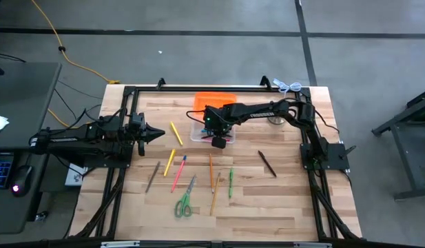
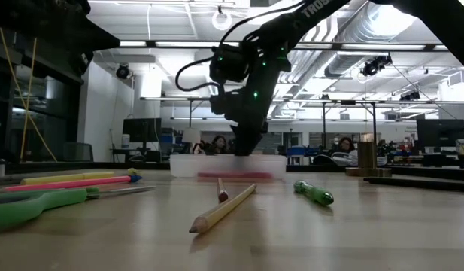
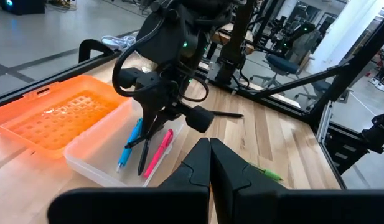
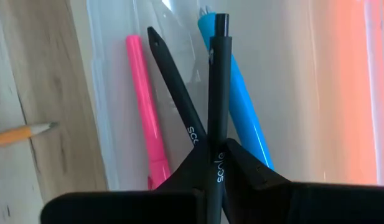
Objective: Pick & place school supplies into a supply box
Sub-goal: Put the black pen into the transparent supply box
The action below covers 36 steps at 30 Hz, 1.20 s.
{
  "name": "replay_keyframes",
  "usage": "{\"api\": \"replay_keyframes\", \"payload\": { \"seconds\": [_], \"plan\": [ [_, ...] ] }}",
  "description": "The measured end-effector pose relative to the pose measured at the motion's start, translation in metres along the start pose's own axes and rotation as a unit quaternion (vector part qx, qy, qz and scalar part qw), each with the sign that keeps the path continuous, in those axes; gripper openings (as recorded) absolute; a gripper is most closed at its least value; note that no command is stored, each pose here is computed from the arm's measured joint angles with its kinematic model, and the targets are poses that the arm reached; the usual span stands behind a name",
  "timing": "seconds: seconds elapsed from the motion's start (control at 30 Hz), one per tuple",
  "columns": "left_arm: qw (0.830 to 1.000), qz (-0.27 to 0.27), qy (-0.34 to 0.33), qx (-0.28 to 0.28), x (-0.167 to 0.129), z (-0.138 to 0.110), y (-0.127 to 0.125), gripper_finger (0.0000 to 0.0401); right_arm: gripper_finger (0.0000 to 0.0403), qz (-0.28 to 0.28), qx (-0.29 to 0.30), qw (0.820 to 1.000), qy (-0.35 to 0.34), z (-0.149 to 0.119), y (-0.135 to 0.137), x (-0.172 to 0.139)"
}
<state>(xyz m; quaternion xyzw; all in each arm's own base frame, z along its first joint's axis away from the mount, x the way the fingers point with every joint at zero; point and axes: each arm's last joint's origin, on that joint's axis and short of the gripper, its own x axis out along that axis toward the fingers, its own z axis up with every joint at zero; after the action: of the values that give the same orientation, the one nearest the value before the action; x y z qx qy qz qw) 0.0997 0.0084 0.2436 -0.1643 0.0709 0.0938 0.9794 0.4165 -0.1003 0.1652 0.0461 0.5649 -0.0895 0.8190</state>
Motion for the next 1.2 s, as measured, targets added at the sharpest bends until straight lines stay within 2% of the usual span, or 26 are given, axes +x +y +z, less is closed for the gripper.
{"api": "replay_keyframes", "payload": {
  "seconds": [0.33,0.83,1.2],
  "plan": [
    [1.0,0.0,0.0,0.0,0.0,0.0,0.0,0.0033,0.0014,0.005,0.0,1.0,-0.006,0.001,0.0,0.0],
    [1.0,0.0,0.0,0.0,0.0,0.0,0.0,0.0033,0.0073,0.01,0.001,1.0,-0.007,0.001,0.0,0.0],
    [1.0,0.0,0.0,0.0,0.0,0.0,0.0,0.0033,0.0079,0.008,0.0,1.0,-0.025,0.015,0.0,-0.014]
  ]
}}
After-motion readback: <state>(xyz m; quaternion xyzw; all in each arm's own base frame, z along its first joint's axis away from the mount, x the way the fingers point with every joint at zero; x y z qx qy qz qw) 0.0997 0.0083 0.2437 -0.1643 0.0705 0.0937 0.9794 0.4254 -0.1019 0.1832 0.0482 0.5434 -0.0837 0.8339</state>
